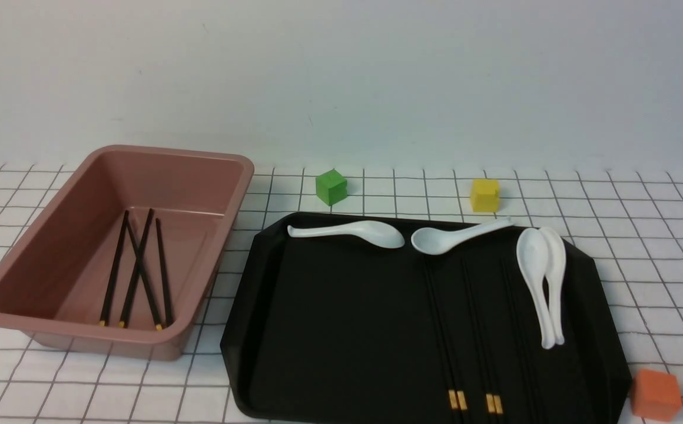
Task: On white black tablecloth take chopsticks from black tray and put them in box.
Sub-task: 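Move the gripper over the chopsticks on the black tray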
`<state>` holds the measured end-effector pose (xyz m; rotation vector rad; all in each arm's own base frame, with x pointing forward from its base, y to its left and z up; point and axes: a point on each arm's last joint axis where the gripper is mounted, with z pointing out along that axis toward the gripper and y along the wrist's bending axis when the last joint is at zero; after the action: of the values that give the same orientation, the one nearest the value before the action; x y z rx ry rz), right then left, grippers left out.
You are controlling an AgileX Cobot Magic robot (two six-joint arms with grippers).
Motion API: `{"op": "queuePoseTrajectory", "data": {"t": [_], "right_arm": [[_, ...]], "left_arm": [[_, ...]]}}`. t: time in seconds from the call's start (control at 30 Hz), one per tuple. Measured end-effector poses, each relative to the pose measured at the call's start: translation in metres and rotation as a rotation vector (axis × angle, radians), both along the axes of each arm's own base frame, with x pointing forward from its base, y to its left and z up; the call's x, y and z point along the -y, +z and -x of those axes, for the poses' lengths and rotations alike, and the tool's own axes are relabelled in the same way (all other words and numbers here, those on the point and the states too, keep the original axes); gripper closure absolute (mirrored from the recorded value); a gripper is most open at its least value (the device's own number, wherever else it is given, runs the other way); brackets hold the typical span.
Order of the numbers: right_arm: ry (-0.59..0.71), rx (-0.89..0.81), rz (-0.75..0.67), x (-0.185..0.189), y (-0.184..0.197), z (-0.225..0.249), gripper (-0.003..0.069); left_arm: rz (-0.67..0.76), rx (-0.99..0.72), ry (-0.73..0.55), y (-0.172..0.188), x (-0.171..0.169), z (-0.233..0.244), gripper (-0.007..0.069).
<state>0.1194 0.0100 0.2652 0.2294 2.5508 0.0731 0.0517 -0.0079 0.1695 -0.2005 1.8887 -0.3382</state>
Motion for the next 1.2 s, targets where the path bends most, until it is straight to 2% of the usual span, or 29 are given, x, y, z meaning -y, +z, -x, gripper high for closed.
{"op": "queuePoseTrajectory", "data": {"t": [0.13, 0.3, 0.47, 0.67, 0.8, 0.9, 0.93, 1.13, 1.2], "right_arm": [[0.074, -0.114, -0.052, -0.014, -0.015, -0.026, 0.0664], [0.328, -0.149, -0.187, -0.064, -0.021, -0.062, 0.0659], [0.502, -0.196, -0.164, -0.113, -0.023, -0.093, 0.0659], [0.522, -0.263, -0.082, -0.155, -0.036, -0.126, 0.0650], [0.485, -0.280, -0.047, -0.175, -0.047, -0.151, 0.0606], [0.445, -0.298, -0.043, -0.182, -0.057, -0.163, 0.0548], [0.432, -0.309, -0.037, -0.184, -0.063, -0.168, 0.0505], [0.426, -0.326, -0.010, -0.189, -0.090, -0.179, 0.0351], [0.429, -0.341, 0.008, -0.189, -0.099, -0.180, 0.0321]], "left_arm": [[0.000, 0.000, 0.000, 0.000, 0.000, 0.000, 0.0550], [0.000, 0.000, 0.000, 0.000, 0.000, 0.000, 0.0543], [0.000, 0.000, 0.000, 0.000, 0.000, 0.000, 0.0538], [0.000, 0.000, 0.000, 0.000, 0.000, 0.000, 0.0536], [0.000, 0.000, 0.000, 0.000, 0.000, 0.000, 0.0532], [0.000, 0.000, 0.000, 0.000, 0.000, 0.000, 0.0530], [0.000, 0.000, 0.000, 0.000, 0.000, 0.000, 0.0529], [0.000, 0.000, 0.000, 0.000, 0.000, 0.000, 0.0528], [0.000, 0.000, 0.000, 0.000, 0.000, 0.000, 0.0525]]}}
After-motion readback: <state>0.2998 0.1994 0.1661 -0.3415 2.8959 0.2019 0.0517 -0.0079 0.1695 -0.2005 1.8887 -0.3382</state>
